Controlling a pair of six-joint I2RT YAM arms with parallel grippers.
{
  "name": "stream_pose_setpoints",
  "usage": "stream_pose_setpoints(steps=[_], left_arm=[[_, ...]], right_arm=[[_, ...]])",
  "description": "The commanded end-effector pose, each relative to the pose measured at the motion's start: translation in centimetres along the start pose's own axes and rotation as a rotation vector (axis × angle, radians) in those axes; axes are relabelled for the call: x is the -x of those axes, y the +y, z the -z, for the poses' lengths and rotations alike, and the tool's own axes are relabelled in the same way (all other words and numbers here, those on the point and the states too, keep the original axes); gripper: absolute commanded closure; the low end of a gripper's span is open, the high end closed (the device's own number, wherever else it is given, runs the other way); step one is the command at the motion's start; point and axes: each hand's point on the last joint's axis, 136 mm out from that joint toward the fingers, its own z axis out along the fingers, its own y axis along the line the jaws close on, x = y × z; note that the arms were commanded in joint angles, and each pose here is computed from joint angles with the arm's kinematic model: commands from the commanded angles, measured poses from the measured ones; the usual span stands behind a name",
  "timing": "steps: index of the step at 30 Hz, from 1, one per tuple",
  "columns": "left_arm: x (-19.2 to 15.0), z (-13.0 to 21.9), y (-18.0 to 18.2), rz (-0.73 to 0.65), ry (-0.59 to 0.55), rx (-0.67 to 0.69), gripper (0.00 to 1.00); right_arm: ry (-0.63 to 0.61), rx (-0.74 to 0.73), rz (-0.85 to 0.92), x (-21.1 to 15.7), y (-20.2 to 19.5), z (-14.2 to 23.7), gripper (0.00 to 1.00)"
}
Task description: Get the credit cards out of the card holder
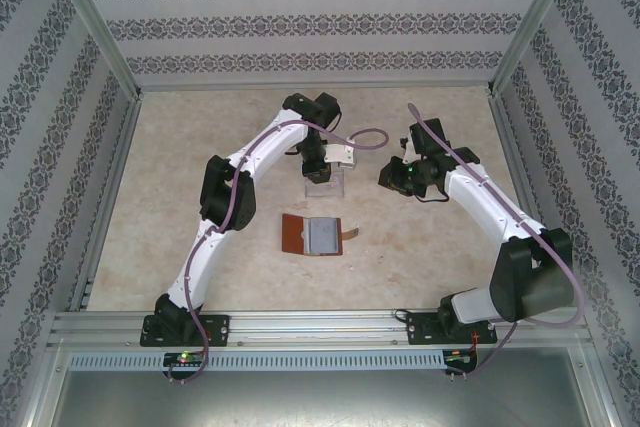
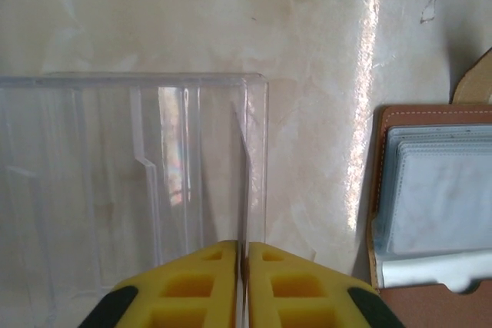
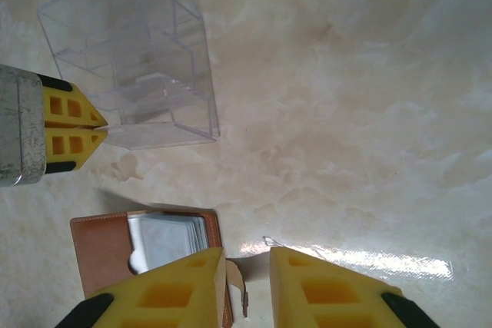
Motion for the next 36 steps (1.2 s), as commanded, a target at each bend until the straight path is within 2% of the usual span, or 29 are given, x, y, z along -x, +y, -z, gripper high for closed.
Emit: stream_pose_setpoints(steps=[1,5,10,19,30,36], left_arm=[[-0.4,0.1,-1.0,-0.033,0.044,-0.029,0.86],[-0.1,0.6,-0.5,-0.045,0.037,-0.002,0.8],[0.1,0.8,0.0,-0.054,0.035,0.023,0.8],[0.7,0.5,-1.6,-0.033,-0.015,-0.062,0.68],[-0.1,-1.2,-1.0,-0.019,0.026,-0.067,0.69],[-0.2,-1.4,-0.9,-0.023,0.031,-0.064,0.79]], right_arm=[[-0.012,0.008,-0.012,-0.1,-0.1,0.5,0.76],[-0.016,0.008,-0.012,-0.1,-0.1,0.6,0.76],[-0.024,0.006,-0.013,-0.2,-0.2,0.9,0.76],[-0.023,0.008,-0.018,-0.4,-0.2,0.7,0.76],[-0.019,0.004,-0.016,-0.5,-0.3,0.6,0.76],[-0.017,0.005,-0.017,-0.5,-0.4,0.5,0.76]])
